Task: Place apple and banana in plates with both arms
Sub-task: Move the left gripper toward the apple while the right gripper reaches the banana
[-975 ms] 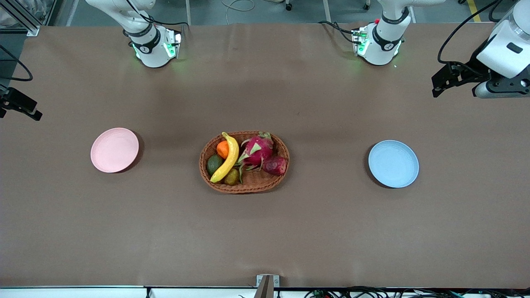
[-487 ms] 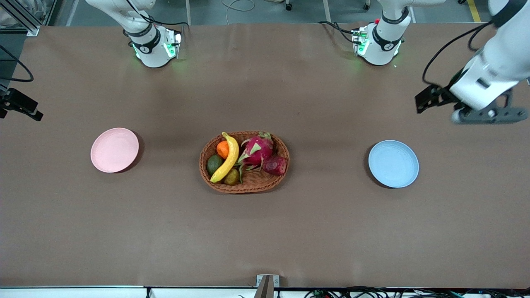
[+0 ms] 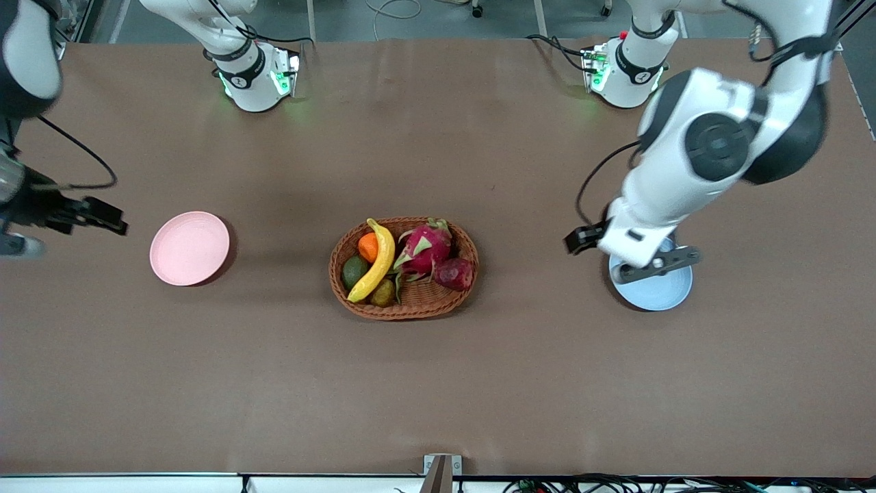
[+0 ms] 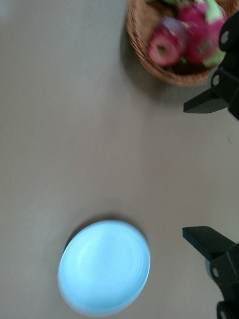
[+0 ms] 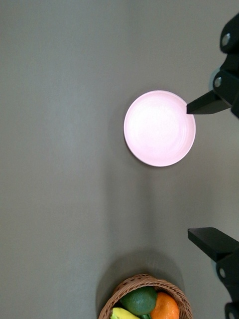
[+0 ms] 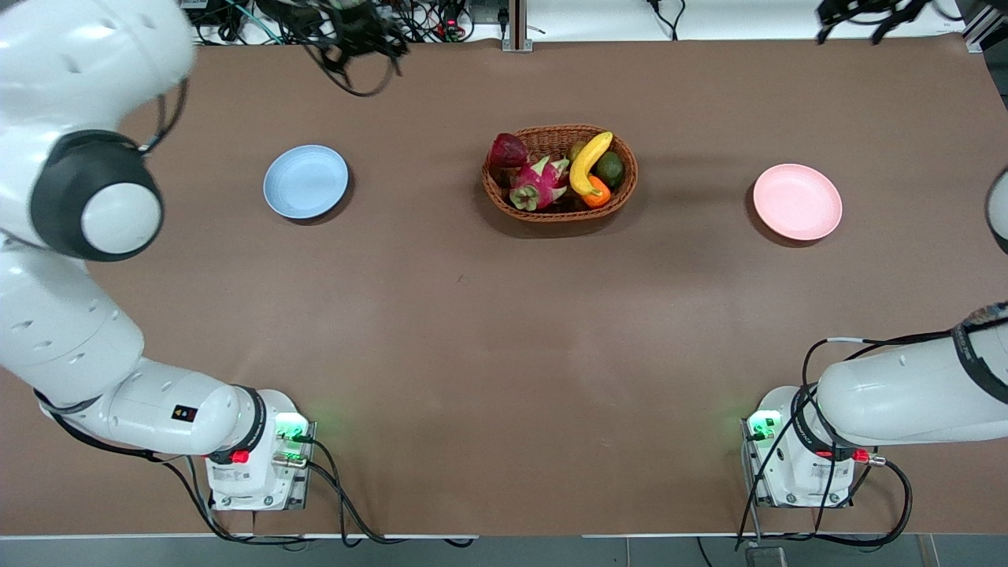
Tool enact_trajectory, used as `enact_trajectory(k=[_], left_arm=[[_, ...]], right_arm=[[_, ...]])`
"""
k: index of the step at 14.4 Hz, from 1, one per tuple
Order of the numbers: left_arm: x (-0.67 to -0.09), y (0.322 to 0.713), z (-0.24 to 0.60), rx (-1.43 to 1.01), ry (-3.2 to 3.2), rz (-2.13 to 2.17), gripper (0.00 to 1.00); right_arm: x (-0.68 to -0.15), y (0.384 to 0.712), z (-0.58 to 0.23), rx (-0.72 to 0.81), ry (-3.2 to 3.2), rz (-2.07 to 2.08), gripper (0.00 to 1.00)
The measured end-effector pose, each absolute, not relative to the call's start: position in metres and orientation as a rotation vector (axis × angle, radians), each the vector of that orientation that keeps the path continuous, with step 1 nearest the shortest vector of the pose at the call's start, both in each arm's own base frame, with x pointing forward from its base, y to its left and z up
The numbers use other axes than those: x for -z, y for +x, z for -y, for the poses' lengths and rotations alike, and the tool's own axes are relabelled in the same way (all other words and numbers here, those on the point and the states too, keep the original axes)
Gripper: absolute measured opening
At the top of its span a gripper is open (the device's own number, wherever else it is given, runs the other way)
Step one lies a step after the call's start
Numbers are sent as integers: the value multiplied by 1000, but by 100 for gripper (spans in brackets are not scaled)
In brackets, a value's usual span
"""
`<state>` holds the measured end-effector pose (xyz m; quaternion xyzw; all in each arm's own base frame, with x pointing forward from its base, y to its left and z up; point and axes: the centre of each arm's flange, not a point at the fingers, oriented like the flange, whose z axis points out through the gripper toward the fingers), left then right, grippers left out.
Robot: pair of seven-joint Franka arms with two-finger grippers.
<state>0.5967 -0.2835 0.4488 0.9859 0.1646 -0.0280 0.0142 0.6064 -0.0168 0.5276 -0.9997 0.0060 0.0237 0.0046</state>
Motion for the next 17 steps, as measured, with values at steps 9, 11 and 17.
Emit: enact_trajectory(k=[9, 11, 17], left_arm=[[-323, 588, 428, 29, 2728, -1159, 100], [-304, 587, 440, 25, 2672, -1215, 100], [-267, 577, 460, 45, 2627, -1275, 100]], right_arm=[[-464, 633, -36, -183, -3133, 56, 100], [-451, 634, -72, -203, -3143, -54, 100], [-382, 635, -204, -131, -3152, -338, 100]])
